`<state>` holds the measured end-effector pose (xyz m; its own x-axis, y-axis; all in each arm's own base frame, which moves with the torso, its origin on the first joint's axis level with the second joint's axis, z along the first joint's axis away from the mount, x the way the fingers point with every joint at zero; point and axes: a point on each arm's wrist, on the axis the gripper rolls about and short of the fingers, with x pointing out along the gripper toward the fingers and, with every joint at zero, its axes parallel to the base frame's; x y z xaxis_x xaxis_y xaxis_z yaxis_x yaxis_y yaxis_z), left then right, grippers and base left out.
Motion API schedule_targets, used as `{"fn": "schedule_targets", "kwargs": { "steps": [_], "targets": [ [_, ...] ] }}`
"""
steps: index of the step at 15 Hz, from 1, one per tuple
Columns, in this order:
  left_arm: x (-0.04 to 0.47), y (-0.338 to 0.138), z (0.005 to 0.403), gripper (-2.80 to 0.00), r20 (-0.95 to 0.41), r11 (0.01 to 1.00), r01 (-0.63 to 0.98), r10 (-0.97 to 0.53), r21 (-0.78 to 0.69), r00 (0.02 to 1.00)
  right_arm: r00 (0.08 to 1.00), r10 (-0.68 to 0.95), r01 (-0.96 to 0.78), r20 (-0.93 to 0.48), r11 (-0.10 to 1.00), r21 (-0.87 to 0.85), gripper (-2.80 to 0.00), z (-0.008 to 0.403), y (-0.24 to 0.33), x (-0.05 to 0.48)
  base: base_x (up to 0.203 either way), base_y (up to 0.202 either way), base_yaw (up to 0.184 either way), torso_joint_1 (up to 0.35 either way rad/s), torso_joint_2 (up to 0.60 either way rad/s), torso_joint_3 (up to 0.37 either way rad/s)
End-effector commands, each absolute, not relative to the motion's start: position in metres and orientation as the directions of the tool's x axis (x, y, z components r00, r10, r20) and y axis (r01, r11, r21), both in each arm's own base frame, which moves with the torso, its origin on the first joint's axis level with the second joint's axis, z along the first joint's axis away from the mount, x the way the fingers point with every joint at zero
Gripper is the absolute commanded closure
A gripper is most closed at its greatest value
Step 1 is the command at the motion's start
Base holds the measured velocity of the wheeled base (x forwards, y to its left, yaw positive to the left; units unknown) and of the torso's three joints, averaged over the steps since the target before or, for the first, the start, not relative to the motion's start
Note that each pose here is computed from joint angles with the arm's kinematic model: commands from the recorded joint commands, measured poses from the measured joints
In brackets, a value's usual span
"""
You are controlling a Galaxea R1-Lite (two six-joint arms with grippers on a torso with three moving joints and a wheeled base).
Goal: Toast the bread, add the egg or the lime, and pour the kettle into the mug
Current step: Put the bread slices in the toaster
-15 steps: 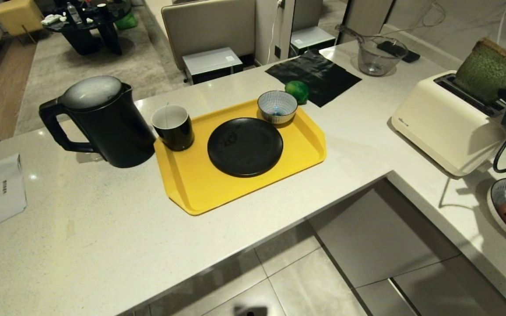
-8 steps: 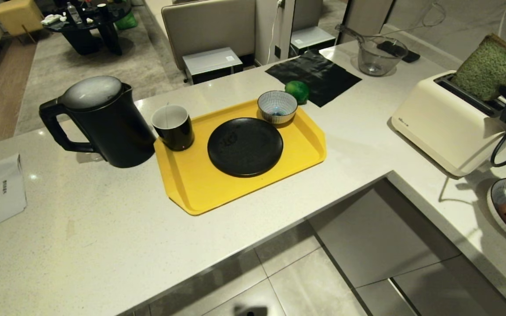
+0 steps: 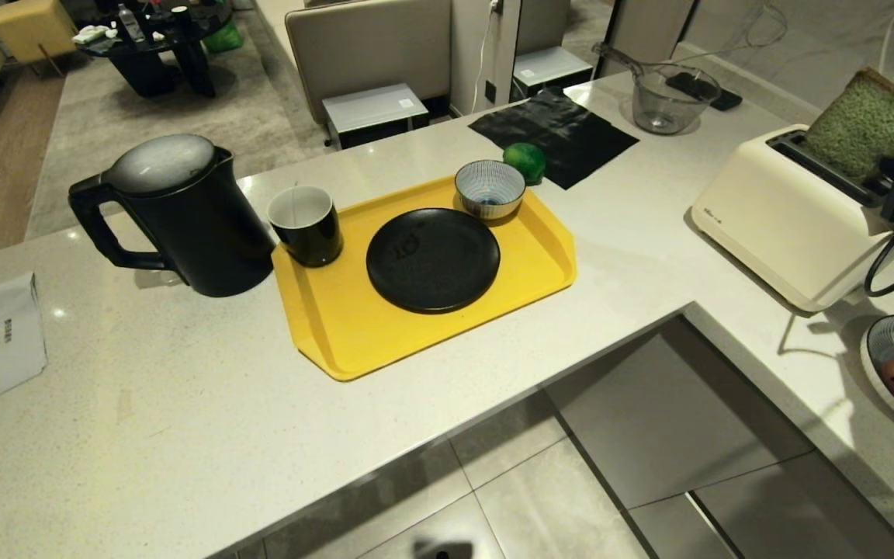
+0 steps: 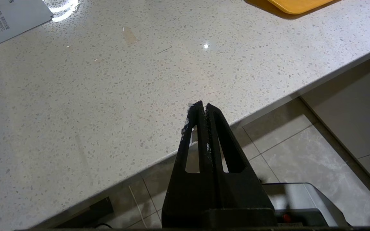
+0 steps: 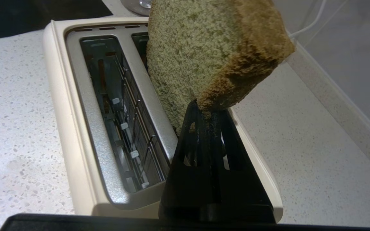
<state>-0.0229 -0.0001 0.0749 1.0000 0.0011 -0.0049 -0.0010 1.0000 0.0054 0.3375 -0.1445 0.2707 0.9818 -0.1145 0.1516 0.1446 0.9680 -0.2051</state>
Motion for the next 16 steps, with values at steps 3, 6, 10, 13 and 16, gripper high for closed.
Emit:
{"fn": "schedule_targets", "kwargs": {
  "steps": [3, 6, 10, 13, 16],
  "targets": [
    [-0.0228, -0.0001, 0.0749, 0.00, -0.006, 1.000, -0.001, 0.002, 0.006, 1.000, 0.982, -0.116, 0.146, 0.147, 0.967, -0.208, 0.00, 0.2671, -0.1472, 0.3416, 0.000, 0.000, 0.000, 0.000, 0.00, 0.000],
    [-0.0228, -0.0001, 0.0749, 0.00, -0.006, 1.000, -0.001, 0.002, 0.006, 1.000, 0.982, -0.114, 0.144, 0.150, 0.966, -0.213, 0.00, 0.2675, -0.1474, 0.3415, 0.000, 0.000, 0.000, 0.000, 0.00, 0.000],
    [-0.0228, -0.0001, 0.0749, 0.00, -0.006, 1.000, -0.001, 0.002, 0.006, 1.000, 0.982, -0.113, 0.145, 0.148, 0.964, -0.225, 0.00, 0.2672, -0.1486, 0.3410, 0.000, 0.000, 0.000, 0.000, 0.00, 0.000],
    [-0.0228, -0.0001, 0.0749, 0.00, -0.006, 1.000, -0.001, 0.002, 0.006, 1.000, 0.982, -0.116, 0.148, 0.151, 0.963, -0.224, -2.80, 0.2685, -0.1485, 0.3396, 0.000, 0.000, 0.000, 0.000, 0.00, 0.000],
    [-0.0228, -0.0001, 0.0749, 0.00, -0.006, 1.000, -0.001, 0.002, 0.006, 1.000, 0.980, -0.123, 0.156, 0.157, 0.963, -0.221, -2.80, 0.2705, -0.1524, 0.3371, 0.000, 0.000, 0.000, 0.000, 0.00, 0.000]
  ]
}}
